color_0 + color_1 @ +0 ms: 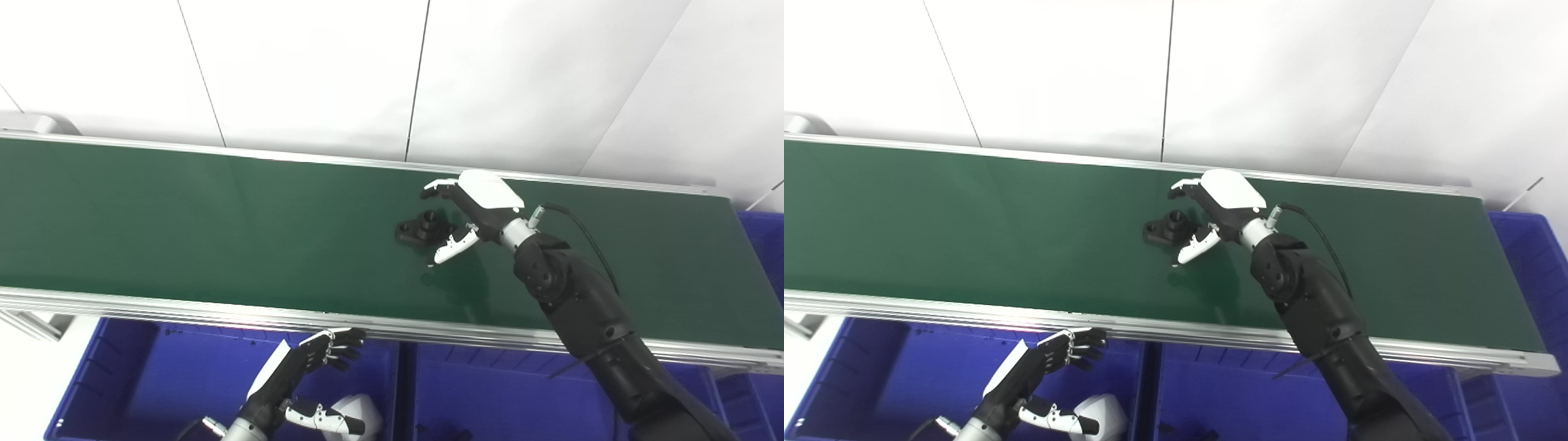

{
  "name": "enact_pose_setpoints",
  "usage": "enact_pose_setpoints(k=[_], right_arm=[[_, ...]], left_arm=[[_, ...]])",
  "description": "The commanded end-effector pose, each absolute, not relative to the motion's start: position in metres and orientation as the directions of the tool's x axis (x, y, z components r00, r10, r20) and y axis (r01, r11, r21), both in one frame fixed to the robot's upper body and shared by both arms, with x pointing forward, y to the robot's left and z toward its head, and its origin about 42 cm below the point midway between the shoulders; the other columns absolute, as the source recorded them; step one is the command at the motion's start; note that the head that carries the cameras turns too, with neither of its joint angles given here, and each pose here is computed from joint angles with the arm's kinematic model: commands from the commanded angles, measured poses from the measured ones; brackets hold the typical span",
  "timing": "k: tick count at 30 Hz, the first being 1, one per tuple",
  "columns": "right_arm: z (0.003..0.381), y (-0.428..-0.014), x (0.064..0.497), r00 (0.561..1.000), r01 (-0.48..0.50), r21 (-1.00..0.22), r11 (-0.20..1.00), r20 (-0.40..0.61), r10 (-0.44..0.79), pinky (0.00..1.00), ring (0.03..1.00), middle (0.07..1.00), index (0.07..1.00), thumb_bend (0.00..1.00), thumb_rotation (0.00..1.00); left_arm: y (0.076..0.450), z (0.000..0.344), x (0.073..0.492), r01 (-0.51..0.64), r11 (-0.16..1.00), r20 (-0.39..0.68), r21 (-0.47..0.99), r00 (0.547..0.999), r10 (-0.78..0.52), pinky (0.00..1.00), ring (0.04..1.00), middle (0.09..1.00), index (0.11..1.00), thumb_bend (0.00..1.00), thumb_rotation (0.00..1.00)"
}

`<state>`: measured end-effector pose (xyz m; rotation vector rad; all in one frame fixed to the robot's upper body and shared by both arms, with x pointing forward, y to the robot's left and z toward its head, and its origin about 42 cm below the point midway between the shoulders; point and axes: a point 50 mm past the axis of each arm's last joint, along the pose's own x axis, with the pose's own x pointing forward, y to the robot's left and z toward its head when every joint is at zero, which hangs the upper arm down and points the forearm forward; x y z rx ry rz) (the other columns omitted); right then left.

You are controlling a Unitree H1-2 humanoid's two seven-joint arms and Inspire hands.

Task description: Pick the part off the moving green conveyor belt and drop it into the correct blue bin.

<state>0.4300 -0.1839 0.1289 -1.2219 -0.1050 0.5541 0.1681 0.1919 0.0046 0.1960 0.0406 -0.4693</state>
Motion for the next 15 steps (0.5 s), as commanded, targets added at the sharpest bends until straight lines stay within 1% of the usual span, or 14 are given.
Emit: enact_pose_setpoints(k=[1,3,8,10,12,13,14,15], right_arm=[[0.152,-0.185,0.444,0.865,-0.289,-0.93,0.225,-0.153,0.478,0.66,0.766,0.768,0.751,0.91,0.25],[0.148,-0.188,0.443,0.865,-0.298,-0.927,0.228,-0.162,0.474,0.64,0.75,0.755,0.745,0.91,0.24],[0.145,-0.193,0.441,0.861,-0.313,-0.92,0.238,-0.168,0.481,0.62,0.721,0.736,0.729,0.88,0.25],[0.144,-0.192,0.439,0.859,-0.322,-0.919,0.229,-0.181,0.479,0.6,0.7,0.734,0.729,0.86,0.23],[0.142,-0.192,0.438,0.858,-0.334,-0.914,0.231,-0.194,0.475,0.57,0.669,0.729,0.727,0.84,0.2],[0.142,-0.192,0.438,0.858,-0.341,-0.911,0.231,-0.201,0.474,0.53,0.64,0.71,0.722,0.84,0.19],[0.141,-0.193,0.437,0.856,-0.346,-0.909,0.232,-0.205,0.474,0.47,0.569,0.659,0.716,0.82,0.16],[0.141,-0.193,0.437,0.854,-0.347,-0.91,0.227,-0.206,0.478,0.42,0.517,0.623,0.705,0.8,0.13]], left_arm=[[0.191,0.013,0.174,0.441,0.879,-0.021,0.18,0.895,-0.445,0.64,0.715,0.772,0.767,0.84,0.12],[0.191,0.014,0.174,0.441,0.879,-0.021,0.181,0.895,-0.445,0.64,0.715,0.775,0.77,0.84,0.13],[0.192,0.014,0.174,0.443,0.879,-0.018,0.177,0.894,-0.448,0.64,0.712,0.774,0.769,0.84,0.13],[0.192,0.015,0.173,0.441,0.88,-0.016,0.176,0.895,-0.445,0.64,0.714,0.775,0.768,0.84,0.12],[0.192,0.016,0.173,0.439,0.881,-0.013,0.178,0.896,-0.444,0.64,0.713,0.772,0.767,0.84,0.13],[0.192,0.016,0.173,0.439,0.881,-0.012,0.175,0.896,-0.444,0.64,0.711,0.77,0.767,0.84,0.13],[0.192,0.017,0.173,0.44,0.881,-0.009,0.176,0.895,-0.445,0.64,0.711,0.771,0.769,0.84,0.12],[0.192,0.017,0.173,0.441,0.88,-0.008,0.177,0.895,-0.447,0.64,0.713,0.773,0.772,0.83,0.12]])
